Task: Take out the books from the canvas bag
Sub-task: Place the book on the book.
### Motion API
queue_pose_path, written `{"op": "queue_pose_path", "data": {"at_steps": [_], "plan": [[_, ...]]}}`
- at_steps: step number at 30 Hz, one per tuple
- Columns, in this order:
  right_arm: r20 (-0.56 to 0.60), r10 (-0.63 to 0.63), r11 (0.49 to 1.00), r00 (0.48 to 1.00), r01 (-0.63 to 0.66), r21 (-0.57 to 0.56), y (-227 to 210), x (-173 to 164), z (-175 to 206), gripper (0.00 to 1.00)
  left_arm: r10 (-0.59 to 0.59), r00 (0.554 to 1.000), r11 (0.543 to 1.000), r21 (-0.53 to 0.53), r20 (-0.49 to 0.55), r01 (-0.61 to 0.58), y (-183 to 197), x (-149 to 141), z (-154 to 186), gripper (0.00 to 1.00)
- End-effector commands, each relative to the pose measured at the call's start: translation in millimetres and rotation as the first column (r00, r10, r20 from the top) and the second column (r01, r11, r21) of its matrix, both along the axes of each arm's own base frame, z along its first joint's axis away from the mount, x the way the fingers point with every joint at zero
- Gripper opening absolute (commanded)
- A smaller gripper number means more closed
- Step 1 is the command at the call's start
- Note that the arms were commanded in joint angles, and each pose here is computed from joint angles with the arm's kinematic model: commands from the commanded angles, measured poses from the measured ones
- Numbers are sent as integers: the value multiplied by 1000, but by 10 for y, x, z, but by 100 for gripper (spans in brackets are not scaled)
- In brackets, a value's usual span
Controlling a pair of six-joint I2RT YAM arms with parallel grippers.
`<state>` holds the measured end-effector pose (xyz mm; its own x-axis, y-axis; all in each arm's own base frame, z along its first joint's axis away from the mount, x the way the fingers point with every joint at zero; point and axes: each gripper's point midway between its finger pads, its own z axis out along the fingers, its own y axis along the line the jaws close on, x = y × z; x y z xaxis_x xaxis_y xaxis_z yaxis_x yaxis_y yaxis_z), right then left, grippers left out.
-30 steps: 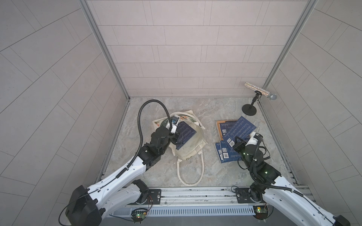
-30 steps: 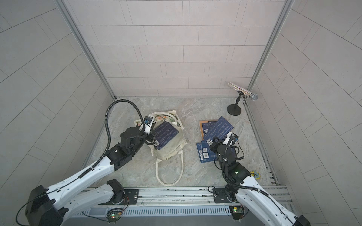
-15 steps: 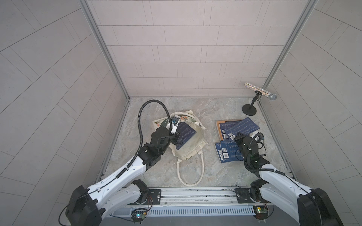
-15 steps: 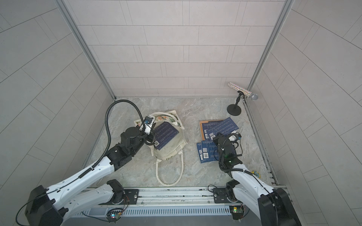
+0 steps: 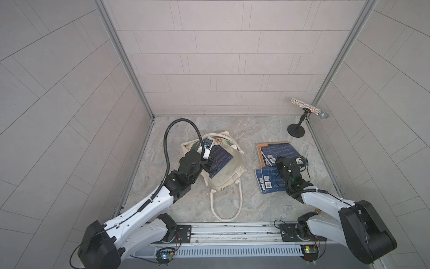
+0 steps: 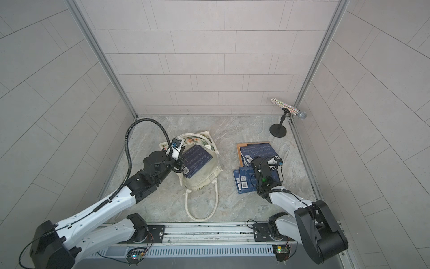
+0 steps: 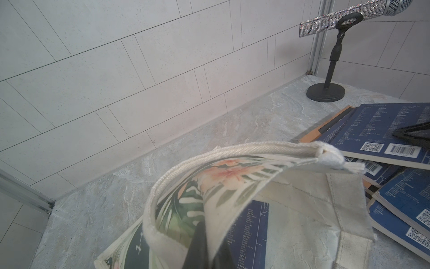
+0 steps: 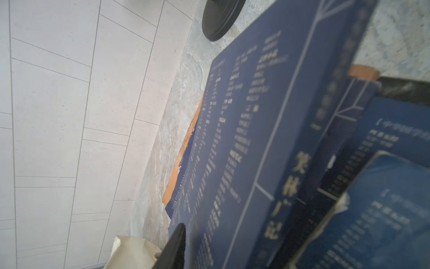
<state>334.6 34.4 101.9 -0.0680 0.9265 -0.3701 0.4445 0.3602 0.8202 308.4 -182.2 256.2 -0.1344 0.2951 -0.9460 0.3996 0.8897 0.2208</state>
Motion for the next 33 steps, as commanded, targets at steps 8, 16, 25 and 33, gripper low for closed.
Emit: {"op": "queue_pose_path", "data": {"at_steps": [8,16,25,33], "plan": [[-13,29,992,999,-28,122,145,26,200,64,-8,1000,1000,-29,23,9,-15,13,165,0],[-21,27,995,999,-25,93,131,-86,329,73,-22,1000,999,-31,20,22,-42,7,172,0],[-87,62,992,994,-52,112,256,57,51,72,-26,999,999,-33,22,26,-38,-12,179,0],[-95,56,993,994,-46,106,215,-69,114,80,-31,999,999,-33,19,32,-54,-8,176,0]]}}
